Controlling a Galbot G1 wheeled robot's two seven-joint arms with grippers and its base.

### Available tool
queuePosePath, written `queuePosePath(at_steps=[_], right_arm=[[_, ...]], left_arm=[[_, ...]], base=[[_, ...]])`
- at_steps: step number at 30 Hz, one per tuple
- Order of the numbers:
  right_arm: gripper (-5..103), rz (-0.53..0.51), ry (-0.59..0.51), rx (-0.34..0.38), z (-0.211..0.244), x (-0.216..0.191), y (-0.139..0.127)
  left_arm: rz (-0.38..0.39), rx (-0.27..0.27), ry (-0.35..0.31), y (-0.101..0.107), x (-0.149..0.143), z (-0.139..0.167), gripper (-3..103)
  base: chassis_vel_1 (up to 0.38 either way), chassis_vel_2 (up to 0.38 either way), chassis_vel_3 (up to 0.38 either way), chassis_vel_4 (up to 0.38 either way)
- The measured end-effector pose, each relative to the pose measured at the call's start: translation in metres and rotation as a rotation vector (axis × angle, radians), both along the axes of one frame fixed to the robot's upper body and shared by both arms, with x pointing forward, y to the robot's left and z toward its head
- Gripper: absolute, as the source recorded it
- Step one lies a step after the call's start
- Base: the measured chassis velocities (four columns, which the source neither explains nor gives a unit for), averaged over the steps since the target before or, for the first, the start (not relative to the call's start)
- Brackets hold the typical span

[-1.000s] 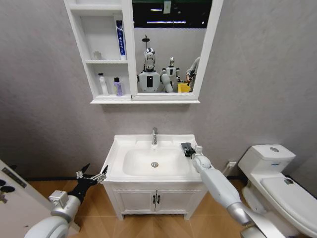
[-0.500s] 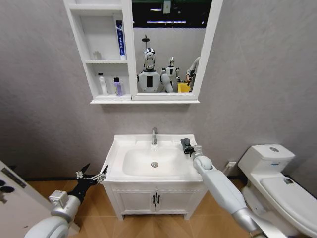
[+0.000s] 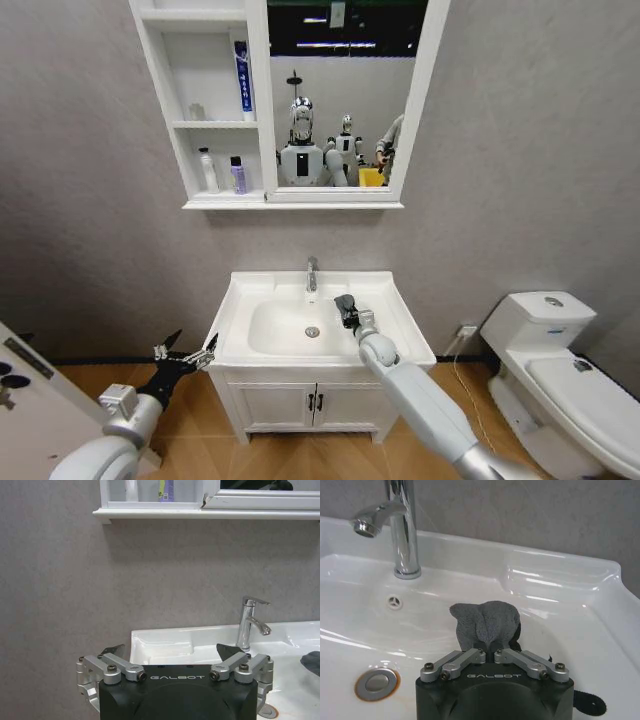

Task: Move facial cleanser and shampoo from washbasin to cabinet, then wipe washbasin with towel.

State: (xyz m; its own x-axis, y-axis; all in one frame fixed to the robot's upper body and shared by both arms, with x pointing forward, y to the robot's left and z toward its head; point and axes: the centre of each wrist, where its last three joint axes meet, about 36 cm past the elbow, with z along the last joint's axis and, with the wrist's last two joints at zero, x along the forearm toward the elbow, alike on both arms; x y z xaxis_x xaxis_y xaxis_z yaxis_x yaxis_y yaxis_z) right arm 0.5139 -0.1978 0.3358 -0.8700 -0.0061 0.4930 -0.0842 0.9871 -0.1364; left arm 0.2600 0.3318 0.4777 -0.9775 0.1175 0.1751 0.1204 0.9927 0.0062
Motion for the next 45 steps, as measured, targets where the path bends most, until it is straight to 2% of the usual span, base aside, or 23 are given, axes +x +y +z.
queuePosePath(at_steps=[6,12,15,18,19,22,23,25,26,29,31,36,43,45], right_arm=[[2,-0.048,0.052,-0.023,-0.013,-0.006,-0.003],[2,-0.078,0.118,0.004,-0.03,-0.001,0.01],[2,-0.096,0.148,0.039,-0.033,0.011,0.018],[2,-0.124,0.197,0.099,-0.037,0.029,0.028],[2,-0.124,0.197,0.099,-0.037,0.029,0.028],[2,-0.137,0.275,0.193,-0.038,0.041,0.047],[2,-0.137,0.275,0.193,-0.038,0.041,0.047],[2,-0.153,0.329,0.258,-0.031,0.046,0.057],[2,-0.153,0.329,0.258,-0.031,0.046,0.057],[2,-0.166,0.384,0.329,-0.022,0.053,0.07],[2,-0.167,0.392,0.343,-0.02,0.056,0.073],[2,-0.167,0.453,0.441,-0.013,0.07,0.09],[2,-0.135,0.492,0.524,-0.01,0.085,0.121],[2,-0.07,0.467,0.552,-0.009,0.089,0.141]], left_arm=[[0.0,0.0,0.0,0.0,0.0,0.0,100],[0.0,0.0,0.0,0.0,0.0,0.0,100],[0.0,0.0,0.0,0.0,0.0,0.0,100],[0.0,0.0,0.0,0.0,0.0,0.0,100],[0.0,0.0,0.0,0.0,0.0,0.0,100],[0.0,0.0,0.0,0.0,0.0,0.0,100],[0.0,0.0,0.0,0.0,0.0,0.0,100],[0.0,0.0,0.0,0.0,0.0,0.0,100],[0.0,0.0,0.0,0.0,0.0,0.0,100],[0.0,0.0,0.0,0.0,0.0,0.0,100],[0.0,0.0,0.0,0.0,0.0,0.0,100],[0.0,0.0,0.0,0.0,0.0,0.0,100],[0.0,0.0,0.0,0.0,0.0,0.0,100],[0.0,0.0,0.0,0.0,0.0,0.0,100]], base=[[0.0,0.0,0.0,0.0],[0.0,0.0,0.0,0.0],[0.0,0.0,0.0,0.0],[0.0,0.0,0.0,0.0],[0.0,0.0,0.0,0.0],[0.0,0.0,0.0,0.0],[0.0,0.0,0.0,0.0],[0.0,0.0,0.0,0.0],[0.0,0.0,0.0,0.0],[0.0,0.0,0.0,0.0],[0.0,0.0,0.0,0.0],[0.0,0.0,0.0,0.0],[0.0,0.0,0.0,0.0],[0.0,0.0,0.0,0.0]])
